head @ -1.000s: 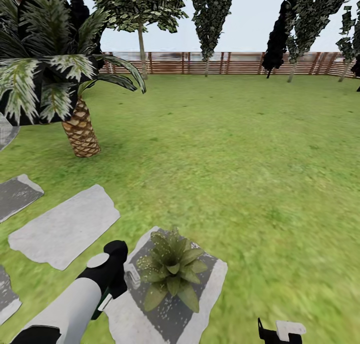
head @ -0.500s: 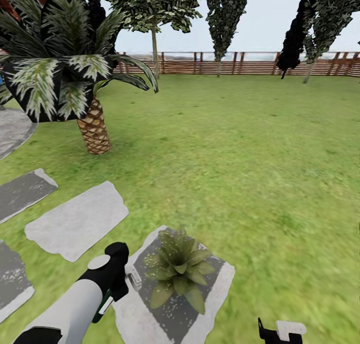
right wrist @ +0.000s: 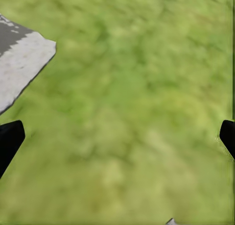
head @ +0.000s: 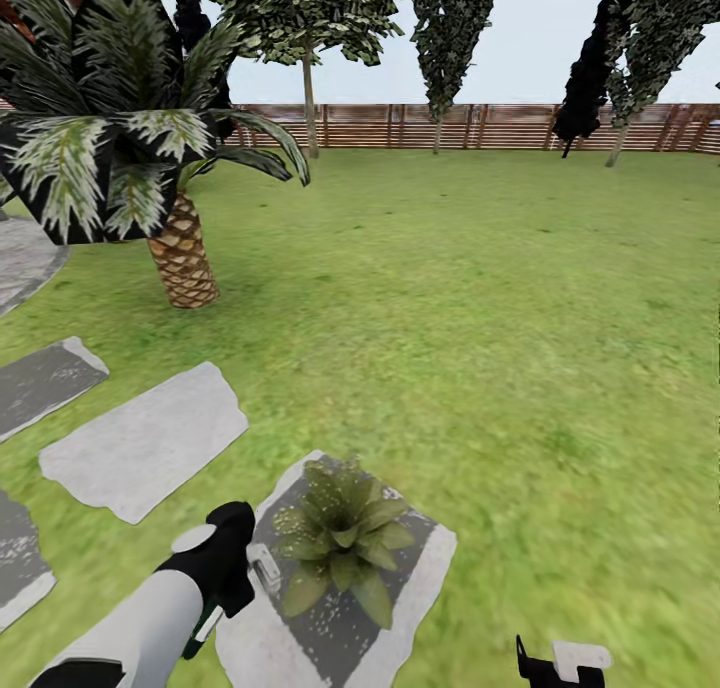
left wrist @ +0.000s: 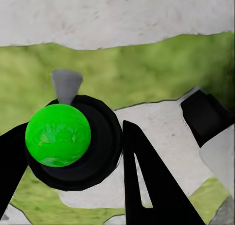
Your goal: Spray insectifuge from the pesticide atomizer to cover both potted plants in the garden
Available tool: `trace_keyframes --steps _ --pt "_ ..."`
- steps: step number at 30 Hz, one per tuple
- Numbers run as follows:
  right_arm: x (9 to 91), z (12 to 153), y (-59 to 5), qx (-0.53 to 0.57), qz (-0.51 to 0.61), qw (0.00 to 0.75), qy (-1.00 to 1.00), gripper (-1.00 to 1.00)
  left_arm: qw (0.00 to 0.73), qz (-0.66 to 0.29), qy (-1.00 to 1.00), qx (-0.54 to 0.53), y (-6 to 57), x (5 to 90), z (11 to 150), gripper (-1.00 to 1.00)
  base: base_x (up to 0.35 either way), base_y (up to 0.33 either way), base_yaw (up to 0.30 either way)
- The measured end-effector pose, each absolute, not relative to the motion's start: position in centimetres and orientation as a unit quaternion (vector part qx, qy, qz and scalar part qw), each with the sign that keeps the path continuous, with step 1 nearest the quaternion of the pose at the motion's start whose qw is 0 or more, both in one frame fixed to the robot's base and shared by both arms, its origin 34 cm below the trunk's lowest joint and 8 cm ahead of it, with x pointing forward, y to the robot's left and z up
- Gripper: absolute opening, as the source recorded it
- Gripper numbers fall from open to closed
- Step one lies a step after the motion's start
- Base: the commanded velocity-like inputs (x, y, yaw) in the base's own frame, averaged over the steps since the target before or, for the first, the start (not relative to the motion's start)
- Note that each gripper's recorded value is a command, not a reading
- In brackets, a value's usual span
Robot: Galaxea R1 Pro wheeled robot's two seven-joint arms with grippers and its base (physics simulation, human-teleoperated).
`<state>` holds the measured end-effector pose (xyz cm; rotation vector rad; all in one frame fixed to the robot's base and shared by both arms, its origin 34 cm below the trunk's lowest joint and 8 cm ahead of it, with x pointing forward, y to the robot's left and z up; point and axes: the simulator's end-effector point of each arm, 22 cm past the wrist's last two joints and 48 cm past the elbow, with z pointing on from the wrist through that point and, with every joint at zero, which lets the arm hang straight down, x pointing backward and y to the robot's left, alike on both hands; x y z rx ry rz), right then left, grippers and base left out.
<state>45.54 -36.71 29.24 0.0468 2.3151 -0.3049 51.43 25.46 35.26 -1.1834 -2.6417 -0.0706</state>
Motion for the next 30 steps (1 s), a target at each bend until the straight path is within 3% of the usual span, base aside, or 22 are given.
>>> trace_keyframes --steps 4,13,21,30 --pt "45.54 29.24 -36.67 0.019 -0.12 0.392 0.912 1.0 0.118 -0.014 -0.909 -0.399 25.05 51.43 35.2 -1.0 0.038 -0.228 0.026" --pt "45.54 29.22 -36.64 0.019 -0.12 0.392 0.912 1.0 0.112 -0.017 -0.911 -0.396 25.35 51.89 35.39 -1.0 0.005 -0.02 0.249" --pt "45.53 29.25 -36.65 0.019 -0.12 0.392 0.912 1.0 0.115 -0.023 -0.91 -0.397 25.64 51.71 35.23 -1.0 0.274 0.0 0.014" --pt "45.54 29.22 -36.64 0.019 -0.119 0.392 0.912 1.0 0.12 -0.02 -0.909 -0.398 25.59 51.05 34.9 -1.0 0.013 0.0 0.195"
